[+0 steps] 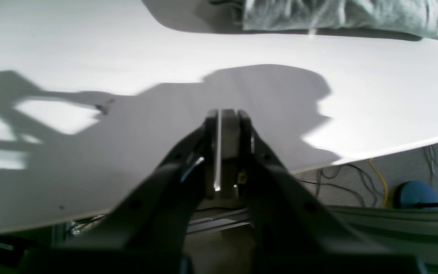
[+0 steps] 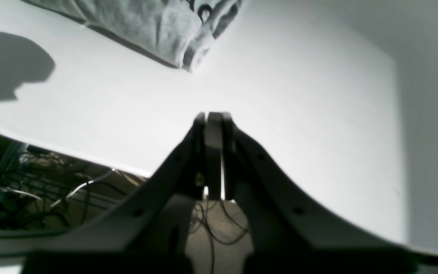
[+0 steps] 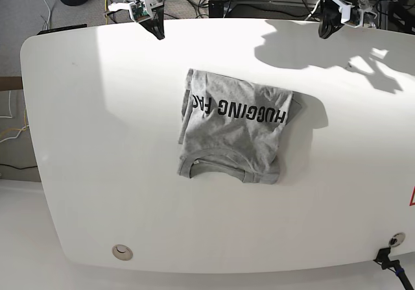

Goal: Fold the T-shirt properly

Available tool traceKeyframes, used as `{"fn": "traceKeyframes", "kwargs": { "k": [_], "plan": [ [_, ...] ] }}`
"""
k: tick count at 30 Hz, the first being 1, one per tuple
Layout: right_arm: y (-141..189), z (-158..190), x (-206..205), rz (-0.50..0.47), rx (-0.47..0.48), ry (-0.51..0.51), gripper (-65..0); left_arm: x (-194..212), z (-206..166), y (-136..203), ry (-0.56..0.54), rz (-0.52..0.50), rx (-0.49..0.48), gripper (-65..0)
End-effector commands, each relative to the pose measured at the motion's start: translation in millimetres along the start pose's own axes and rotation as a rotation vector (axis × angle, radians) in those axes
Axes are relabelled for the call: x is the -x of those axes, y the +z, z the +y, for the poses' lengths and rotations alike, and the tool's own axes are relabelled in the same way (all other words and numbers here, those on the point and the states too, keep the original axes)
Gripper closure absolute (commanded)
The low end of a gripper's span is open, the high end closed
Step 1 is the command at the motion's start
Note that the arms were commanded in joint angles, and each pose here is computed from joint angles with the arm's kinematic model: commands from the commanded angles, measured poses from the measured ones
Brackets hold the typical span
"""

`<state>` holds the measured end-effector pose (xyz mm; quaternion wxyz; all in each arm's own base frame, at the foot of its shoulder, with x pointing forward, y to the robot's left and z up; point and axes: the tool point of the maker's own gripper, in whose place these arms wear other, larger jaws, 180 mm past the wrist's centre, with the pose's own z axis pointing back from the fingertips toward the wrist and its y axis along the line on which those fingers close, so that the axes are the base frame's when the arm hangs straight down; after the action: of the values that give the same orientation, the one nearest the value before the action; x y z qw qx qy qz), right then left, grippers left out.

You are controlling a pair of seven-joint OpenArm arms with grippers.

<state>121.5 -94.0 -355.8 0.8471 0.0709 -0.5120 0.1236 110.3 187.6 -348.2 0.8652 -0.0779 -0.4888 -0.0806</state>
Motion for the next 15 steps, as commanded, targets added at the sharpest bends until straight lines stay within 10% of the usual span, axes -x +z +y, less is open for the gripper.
{"fn": "traceKeyframes", "kwargs": {
  "k": [1, 15],
  "plan": [
    [13, 3, 1, 0.004, 0.002, -0.012, 0.0, 2, -6, 17, 0.025, -0.007, 0.008, 0.0],
    [92, 31, 74, 0.304, 0.008, -0.107, 0.0, 103, -35, 93, 0.205, 0.321, 0.002, 0.0]
  ]
}}
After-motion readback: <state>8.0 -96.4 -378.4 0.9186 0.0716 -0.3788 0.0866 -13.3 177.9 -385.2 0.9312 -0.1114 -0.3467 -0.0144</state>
